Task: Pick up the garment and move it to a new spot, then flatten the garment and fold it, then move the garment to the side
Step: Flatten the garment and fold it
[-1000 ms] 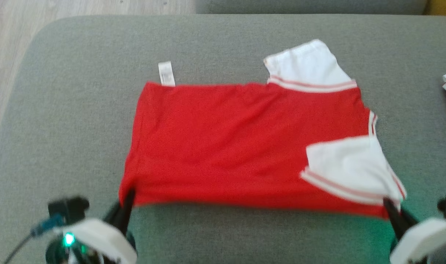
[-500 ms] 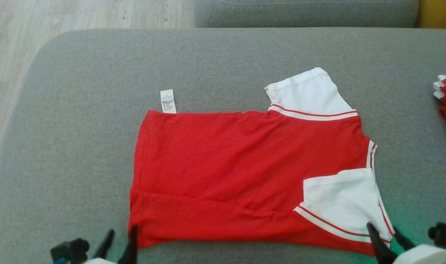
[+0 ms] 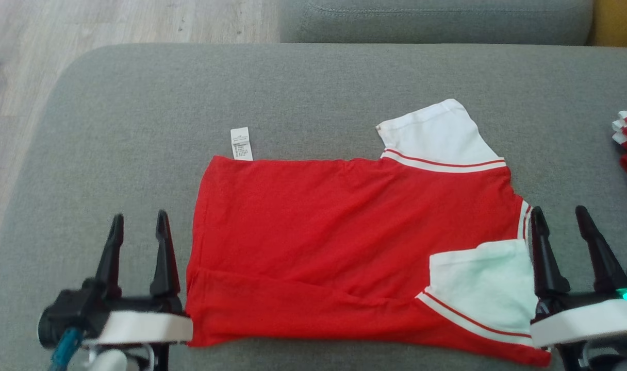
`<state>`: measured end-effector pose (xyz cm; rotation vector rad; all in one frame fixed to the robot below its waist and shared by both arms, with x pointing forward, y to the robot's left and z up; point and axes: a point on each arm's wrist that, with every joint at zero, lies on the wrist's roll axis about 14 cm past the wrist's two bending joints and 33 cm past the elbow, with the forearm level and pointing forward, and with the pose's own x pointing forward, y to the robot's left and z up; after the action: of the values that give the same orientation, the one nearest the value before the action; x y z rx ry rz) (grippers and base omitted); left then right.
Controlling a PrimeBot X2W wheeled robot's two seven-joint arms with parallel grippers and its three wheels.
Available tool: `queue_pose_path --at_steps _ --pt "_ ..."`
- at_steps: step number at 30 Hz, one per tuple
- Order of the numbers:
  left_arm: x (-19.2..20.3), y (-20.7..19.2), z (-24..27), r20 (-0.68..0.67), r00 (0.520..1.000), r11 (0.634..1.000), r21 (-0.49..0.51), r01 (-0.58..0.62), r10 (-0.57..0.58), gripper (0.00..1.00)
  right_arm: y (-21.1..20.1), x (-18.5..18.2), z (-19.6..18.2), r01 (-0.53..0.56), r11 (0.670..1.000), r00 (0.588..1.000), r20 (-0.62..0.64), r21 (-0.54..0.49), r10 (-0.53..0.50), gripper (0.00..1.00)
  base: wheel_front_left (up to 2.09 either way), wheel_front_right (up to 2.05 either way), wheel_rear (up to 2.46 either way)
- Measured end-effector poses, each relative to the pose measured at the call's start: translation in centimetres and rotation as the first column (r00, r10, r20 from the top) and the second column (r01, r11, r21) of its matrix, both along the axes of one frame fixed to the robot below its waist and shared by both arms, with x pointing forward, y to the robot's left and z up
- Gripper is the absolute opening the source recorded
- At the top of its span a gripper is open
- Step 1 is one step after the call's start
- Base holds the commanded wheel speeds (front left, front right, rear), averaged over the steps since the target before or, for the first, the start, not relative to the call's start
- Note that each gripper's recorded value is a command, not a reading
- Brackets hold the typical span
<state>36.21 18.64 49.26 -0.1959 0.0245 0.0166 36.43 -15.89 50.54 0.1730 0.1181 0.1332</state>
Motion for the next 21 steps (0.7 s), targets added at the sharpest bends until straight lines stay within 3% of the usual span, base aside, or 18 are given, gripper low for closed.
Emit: queue_pose_path --at_steps 7,13,18,21 --pt "1.7 -1.1 0.0 -0.028 0.997 0.996 0.049 0.073 -0.072 1.0 0.2 0.5 0.8 -0.004 1.0 1.0 0.026 0.002 0.004 1.0 0.0 0.0 0.0" --pt "5.0 -2.7 -1.7 -0.111 0.979 0.984 0.03 0.174 -0.17 1.0 0.3 2.3 0.9 -0.005 1.0 0.999 0.033 0.004 0.005 1.0 0.0 0.0 0.0" --pt "8.2 -3.8 -3.8 -0.209 0.947 0.969 -0.007 0.248 -0.244 1.0 0.3 3.8 0.2 -0.006 1.0 1.0 0.022 0.006 0.006 1.0 0.0 0.0 0.0" --pt "9.4 -4.8 -6.8 -0.33 0.894 0.952 -0.055 0.301 -0.302 1.0 0.5 4.5 -0.9 -0.009 1.0 1.0 -0.005 0.011 0.01 1.0 0.0 0.0 0.0"
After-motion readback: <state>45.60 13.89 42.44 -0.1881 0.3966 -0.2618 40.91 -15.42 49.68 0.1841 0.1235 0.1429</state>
